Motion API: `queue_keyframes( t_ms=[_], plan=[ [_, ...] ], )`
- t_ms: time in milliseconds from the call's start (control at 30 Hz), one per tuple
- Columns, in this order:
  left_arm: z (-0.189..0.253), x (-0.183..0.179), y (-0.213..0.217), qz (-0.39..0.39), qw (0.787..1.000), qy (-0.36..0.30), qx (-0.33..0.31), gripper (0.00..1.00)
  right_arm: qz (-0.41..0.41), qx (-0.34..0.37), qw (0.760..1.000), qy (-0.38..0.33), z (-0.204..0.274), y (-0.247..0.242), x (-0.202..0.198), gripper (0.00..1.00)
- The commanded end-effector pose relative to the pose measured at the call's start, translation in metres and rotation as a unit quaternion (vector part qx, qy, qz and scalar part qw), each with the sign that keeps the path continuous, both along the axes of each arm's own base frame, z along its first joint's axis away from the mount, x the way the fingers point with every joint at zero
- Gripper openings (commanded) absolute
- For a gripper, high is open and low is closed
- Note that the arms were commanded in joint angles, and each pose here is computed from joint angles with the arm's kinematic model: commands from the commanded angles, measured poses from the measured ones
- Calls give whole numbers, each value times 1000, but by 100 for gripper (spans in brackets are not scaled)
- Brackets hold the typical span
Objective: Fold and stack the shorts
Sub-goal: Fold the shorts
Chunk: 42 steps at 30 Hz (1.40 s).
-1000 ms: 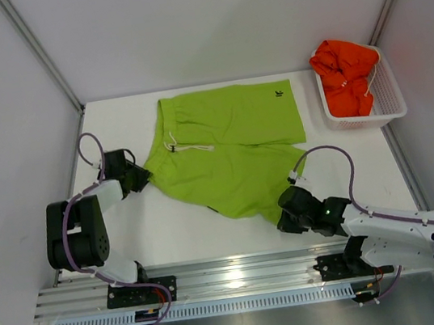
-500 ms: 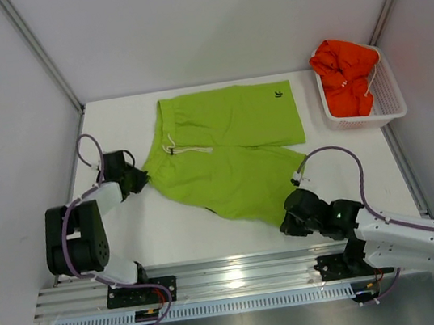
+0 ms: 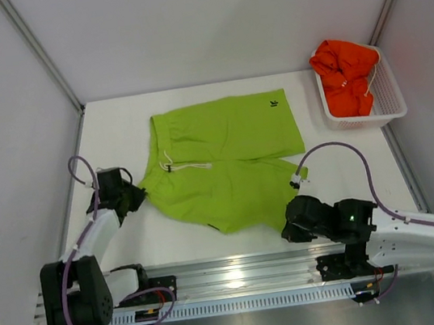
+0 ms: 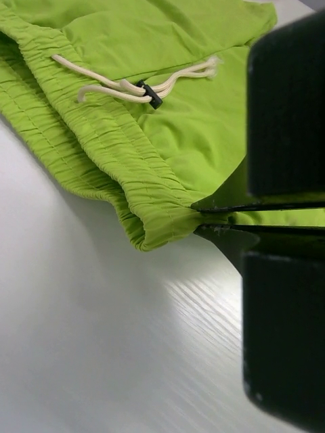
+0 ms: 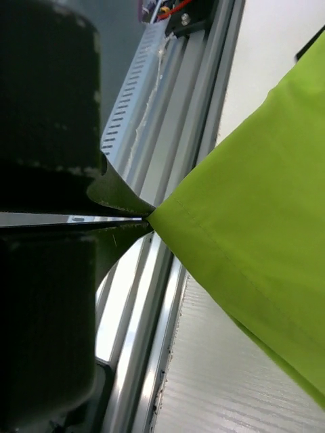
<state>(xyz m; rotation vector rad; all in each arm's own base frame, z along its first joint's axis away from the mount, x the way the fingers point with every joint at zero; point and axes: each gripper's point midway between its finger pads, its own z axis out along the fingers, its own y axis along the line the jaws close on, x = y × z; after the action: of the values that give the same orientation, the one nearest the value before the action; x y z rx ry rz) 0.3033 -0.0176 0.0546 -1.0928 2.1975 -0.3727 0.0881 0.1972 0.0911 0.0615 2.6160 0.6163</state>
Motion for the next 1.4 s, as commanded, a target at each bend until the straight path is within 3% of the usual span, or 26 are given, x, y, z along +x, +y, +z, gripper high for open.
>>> queue_keyframes(
  t_ms=[0, 267, 433, 633, 733, 1133, 1367],
  plan=[
    [-6, -37, 1, 13, 999, 33, -5, 0, -34, 3, 999, -43, 37, -9, 10, 0],
    [29, -70, -1, 50, 998, 6, -27, 0, -55, -14, 990, -129, 109, -23, 38, 0],
    [76, -52, 3, 66, 996, -44, -30, 0, -63, -31, 983, -167, 140, -29, 64, 0],
    [124, -23, 12, 90, 995, -22, -24, 0, -93, -28, 973, -209, 178, -51, 118, 0],
    [116, -15, 16, 102, 994, 18, -26, 0, -91, -18, 972, -215, 192, -55, 142, 0],
    [120, 37, 29, 154, 984, 39, -85, 0, -59, 22, 975, -214, 206, -36, 237, 0],
    [131, 66, 25, 139, 981, 54, -124, 0, -58, 32, 975, -212, 216, -32, 280, 0]
  ],
)
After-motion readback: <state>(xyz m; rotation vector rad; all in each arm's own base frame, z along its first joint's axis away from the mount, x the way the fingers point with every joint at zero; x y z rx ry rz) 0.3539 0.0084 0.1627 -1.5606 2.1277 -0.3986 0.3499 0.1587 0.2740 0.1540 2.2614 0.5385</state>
